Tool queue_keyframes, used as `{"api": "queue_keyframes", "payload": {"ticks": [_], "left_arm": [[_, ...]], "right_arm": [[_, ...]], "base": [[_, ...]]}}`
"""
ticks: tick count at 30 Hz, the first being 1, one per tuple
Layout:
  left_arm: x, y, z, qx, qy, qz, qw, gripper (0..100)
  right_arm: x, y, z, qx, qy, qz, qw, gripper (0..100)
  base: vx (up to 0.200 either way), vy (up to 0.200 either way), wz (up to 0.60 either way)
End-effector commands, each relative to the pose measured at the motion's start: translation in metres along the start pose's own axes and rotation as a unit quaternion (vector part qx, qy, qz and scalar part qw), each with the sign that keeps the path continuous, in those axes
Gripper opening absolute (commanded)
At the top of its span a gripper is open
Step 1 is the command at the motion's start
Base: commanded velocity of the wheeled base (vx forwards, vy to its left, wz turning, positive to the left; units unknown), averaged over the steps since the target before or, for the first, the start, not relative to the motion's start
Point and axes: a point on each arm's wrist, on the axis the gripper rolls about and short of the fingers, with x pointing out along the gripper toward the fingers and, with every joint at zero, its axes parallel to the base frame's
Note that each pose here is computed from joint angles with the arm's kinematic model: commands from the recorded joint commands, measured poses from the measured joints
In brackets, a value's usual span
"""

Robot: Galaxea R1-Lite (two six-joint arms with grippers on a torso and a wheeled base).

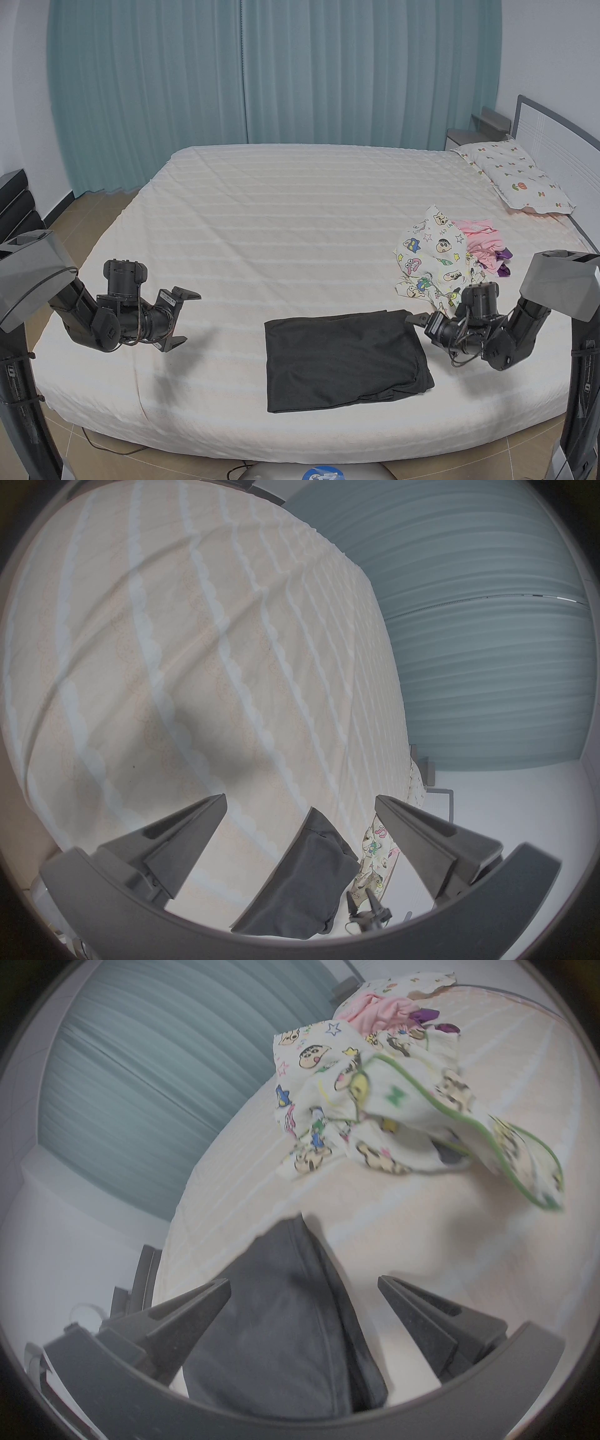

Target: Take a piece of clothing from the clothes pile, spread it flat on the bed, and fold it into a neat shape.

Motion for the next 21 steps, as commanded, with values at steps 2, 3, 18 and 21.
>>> {"api": "queue_keyframes", "payload": {"ticks": [2, 3, 18, 21], "left_arm": [[0.0, 0.0, 0.0, 0.0, 0.0, 0.001, 1.0, 100], [0.0, 0.0, 0.0, 0.001, 0.0, -0.001, 1.0, 100], [0.001, 0.0, 0.0, 0.0, 0.001, 0.0, 1.0, 100], [0.001, 0.0, 0.0, 0.0, 0.001, 0.0, 1.0, 100]], "right_arm": [[-0.038, -0.02, -0.042, -0.047, 0.045, 0.041, 0.9971, 100], [-0.039, -0.02, -0.042, -0.049, 0.043, 0.043, 0.9969, 100], [-0.043, -0.024, -0.057, -0.099, 0.07, 0.039, 0.9919, 100], [-0.045, -0.026, -0.059, -0.113, 0.076, 0.037, 0.99, 0]], "base": [[0.0, 0.0, 0.0], [0.0, 0.0, 0.0], [0.0, 0.0, 0.0], [0.0, 0.0, 0.0]]}}
